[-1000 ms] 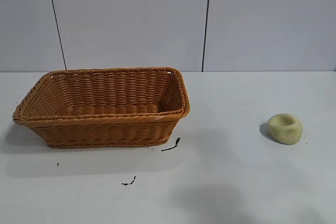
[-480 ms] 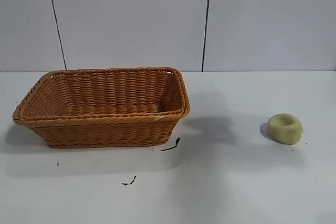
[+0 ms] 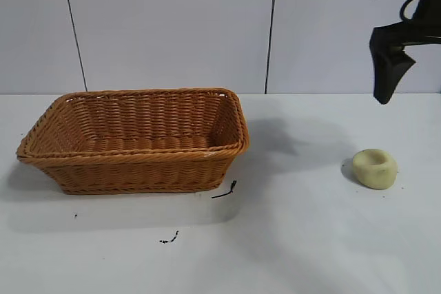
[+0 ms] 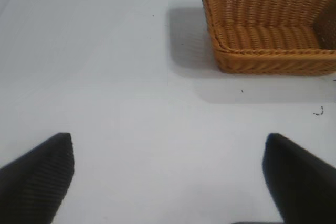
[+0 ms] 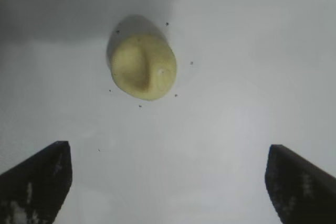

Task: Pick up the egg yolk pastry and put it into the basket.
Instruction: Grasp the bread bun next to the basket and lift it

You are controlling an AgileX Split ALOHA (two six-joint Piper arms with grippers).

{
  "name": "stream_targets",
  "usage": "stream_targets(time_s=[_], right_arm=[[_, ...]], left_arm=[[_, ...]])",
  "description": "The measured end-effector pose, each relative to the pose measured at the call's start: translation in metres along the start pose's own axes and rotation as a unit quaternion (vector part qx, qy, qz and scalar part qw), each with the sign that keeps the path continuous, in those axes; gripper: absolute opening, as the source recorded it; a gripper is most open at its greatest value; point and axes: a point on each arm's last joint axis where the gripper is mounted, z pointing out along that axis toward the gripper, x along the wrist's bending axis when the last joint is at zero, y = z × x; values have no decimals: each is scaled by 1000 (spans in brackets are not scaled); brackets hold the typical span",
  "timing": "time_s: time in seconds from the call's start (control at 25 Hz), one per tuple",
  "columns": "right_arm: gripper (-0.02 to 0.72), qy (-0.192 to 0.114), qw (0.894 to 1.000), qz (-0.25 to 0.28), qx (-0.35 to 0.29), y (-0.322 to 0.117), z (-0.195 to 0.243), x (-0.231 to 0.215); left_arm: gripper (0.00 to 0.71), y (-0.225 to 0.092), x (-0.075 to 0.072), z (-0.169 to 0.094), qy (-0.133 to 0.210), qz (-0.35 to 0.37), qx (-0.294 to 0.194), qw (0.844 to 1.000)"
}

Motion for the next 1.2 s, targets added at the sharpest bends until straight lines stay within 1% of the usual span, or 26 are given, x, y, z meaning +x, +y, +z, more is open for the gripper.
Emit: stream_targets(time_s=[0.24,0.48,0.68,0.8,1.2], right_arm=[[694,1,1000,-10,15,6,31,6],[694,3,1000,-10,20,12,76,7],[694,5,999,-9,43,9,110,8],[694,6,999,-10,52,7,121,9],[692,6,998,-10,67,4,135,9]], left_arm=[[696,0,0,0,0,0,0,1000],[696,0,0,0,0,0,0,1000],[696,0,0,0,0,0,0,1000],[696,0,0,0,0,0,0,1000],[696,0,0,0,0,0,0,1000]])
